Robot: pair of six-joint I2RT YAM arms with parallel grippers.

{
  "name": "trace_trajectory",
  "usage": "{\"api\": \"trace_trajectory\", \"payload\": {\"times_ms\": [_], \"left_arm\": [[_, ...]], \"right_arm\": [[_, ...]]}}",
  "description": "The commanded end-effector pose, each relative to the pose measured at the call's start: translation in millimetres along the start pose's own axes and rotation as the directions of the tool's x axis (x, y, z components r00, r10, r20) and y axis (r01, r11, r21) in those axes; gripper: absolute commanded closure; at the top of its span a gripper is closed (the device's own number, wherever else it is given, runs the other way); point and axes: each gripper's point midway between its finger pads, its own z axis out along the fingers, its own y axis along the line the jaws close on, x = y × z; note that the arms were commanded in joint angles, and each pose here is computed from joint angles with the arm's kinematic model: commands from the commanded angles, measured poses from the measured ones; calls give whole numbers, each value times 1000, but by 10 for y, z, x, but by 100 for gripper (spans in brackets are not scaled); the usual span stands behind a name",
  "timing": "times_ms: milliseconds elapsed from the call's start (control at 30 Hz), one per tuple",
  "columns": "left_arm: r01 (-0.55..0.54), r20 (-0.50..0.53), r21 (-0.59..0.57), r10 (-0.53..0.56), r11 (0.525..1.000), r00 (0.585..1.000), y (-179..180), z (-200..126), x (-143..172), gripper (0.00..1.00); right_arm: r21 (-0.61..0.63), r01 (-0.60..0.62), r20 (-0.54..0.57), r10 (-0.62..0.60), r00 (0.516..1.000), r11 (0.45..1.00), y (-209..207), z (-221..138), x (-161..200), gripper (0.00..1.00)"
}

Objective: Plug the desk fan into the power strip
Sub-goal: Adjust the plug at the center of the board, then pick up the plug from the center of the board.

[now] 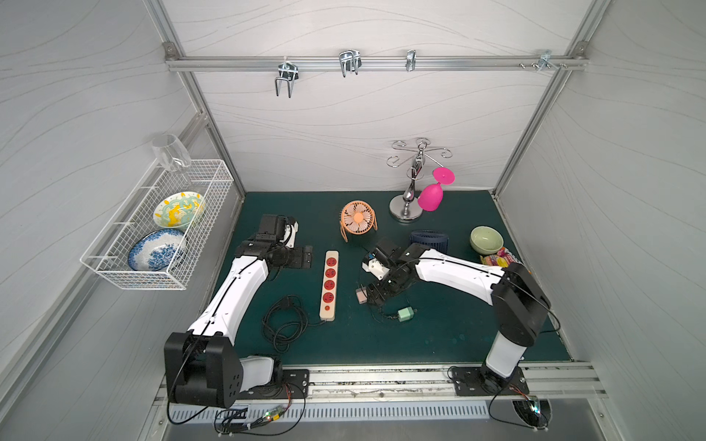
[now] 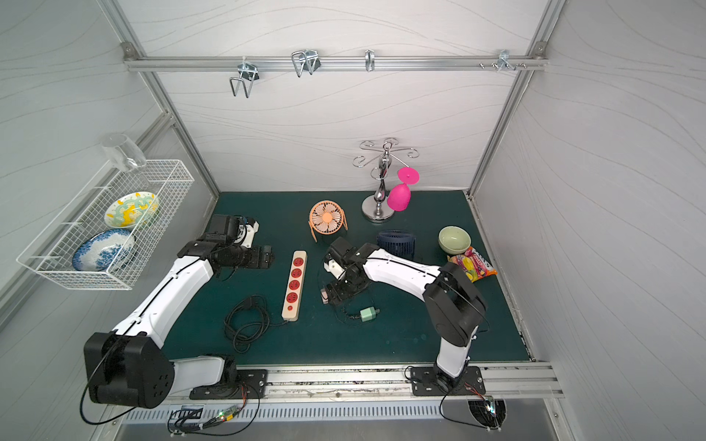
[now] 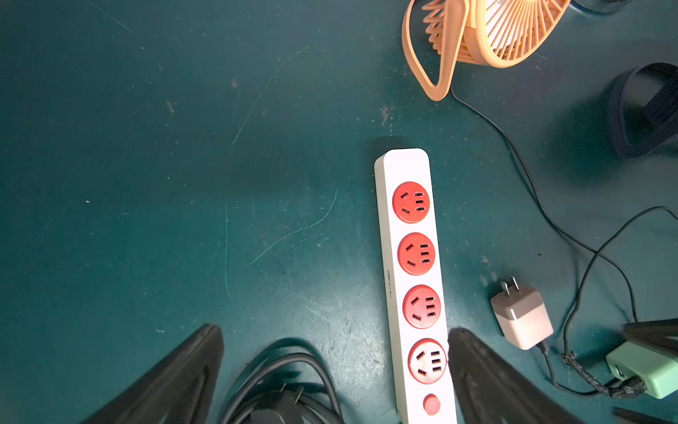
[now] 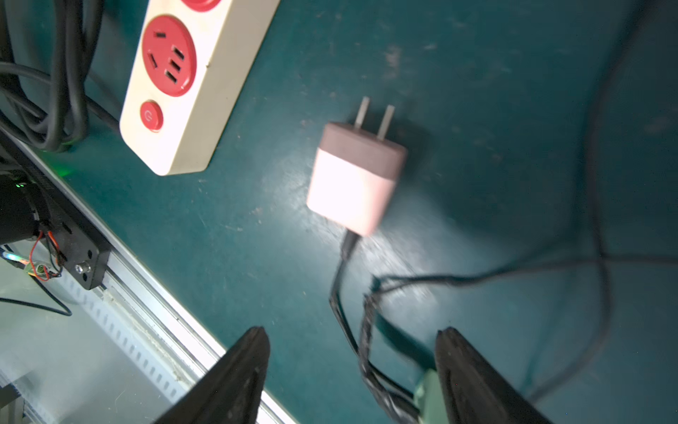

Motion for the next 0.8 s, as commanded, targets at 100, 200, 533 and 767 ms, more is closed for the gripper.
{"api": "trace_trajectory", "payload": {"times_ms": [100,200,533,767], "left_arm": [[5,38,30,-6,1000,999,-45,-65,-96,0],[13,36,20,-14,1000,999,-14,-103,-106,0],[14,44,41,-16,999,999,-39,-94,-81,0],[15,45,45,-17,999,999,-52,-127,-87,0]], "right_arm": [[88,-26,-40,30,999,996,-284,-270,426,22],[100,47,-92,-38,995,994,-296,-361,583,20],[98,529,-28,-529,848,843,-145,-576,592,15],[52,640,-244,-611,753,767,-369,-364,929,18]]}}
